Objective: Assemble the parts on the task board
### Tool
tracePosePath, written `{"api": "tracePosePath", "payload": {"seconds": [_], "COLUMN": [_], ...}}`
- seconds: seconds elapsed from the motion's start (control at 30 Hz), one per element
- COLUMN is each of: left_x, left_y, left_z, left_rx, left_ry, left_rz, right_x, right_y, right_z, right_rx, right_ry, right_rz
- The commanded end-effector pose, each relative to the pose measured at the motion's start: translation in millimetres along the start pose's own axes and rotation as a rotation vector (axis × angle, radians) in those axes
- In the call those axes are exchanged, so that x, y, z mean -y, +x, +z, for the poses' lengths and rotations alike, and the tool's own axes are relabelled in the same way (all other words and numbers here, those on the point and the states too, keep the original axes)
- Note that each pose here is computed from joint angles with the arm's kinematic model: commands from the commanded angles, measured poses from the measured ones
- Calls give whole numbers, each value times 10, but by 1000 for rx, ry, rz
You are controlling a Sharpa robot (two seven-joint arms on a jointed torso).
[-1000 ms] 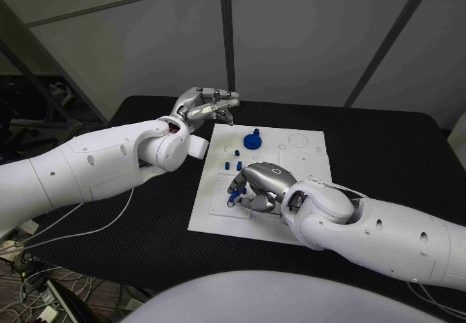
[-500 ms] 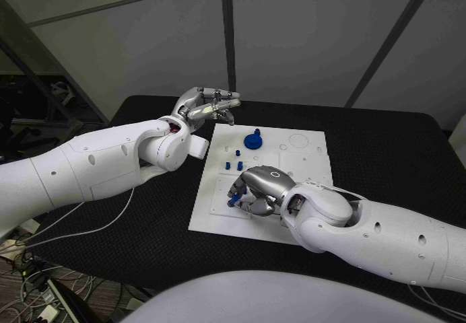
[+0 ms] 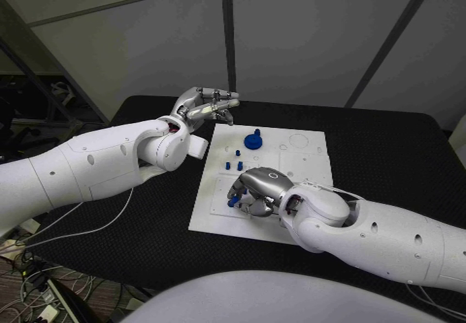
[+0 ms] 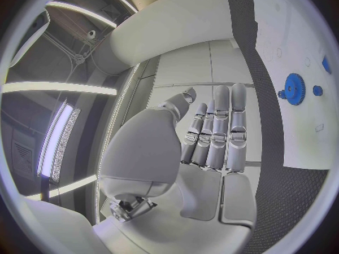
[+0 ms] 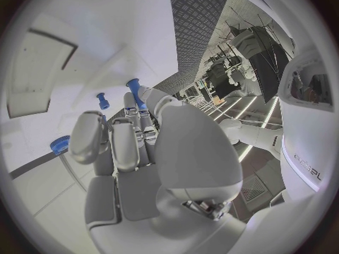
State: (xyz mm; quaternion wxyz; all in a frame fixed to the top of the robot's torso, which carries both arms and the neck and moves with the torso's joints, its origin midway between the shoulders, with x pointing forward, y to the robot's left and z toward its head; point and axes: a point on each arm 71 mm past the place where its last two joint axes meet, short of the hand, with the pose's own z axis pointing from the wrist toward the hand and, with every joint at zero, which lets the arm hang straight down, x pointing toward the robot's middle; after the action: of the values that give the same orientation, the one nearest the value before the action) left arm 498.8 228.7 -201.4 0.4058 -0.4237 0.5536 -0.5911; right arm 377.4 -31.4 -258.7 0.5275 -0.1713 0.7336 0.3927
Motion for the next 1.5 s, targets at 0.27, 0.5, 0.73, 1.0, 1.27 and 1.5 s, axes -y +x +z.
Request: {"api": "tracePosePath", "payload": {"seconds": [0.27,0.5,0.73,1.0,1.27,1.5], "left_x": [16,15,13,8,0,-36], "left_y": [13,13,11,10,-1,-31], "left_z": [1,1,2,2,2,-20], "left_rx": [-12,-14,-15,-19,-17,-10], "left_ry": [6,5,2,-3,-6,-13], "left_rz": [-6,-6,-7,-8,-7,-5], "right_x": [4,-12,-12,-13,148,617], "right_y": [30,16,-20,-105,-238,-441], "right_z": [37,45,23,-79,-367,-764], "right_rx": [-23,9,59,167,221,164], "right_ry": [29,19,9,-24,40,309], "right_rz": [-43,-37,-25,26,132,331]}}
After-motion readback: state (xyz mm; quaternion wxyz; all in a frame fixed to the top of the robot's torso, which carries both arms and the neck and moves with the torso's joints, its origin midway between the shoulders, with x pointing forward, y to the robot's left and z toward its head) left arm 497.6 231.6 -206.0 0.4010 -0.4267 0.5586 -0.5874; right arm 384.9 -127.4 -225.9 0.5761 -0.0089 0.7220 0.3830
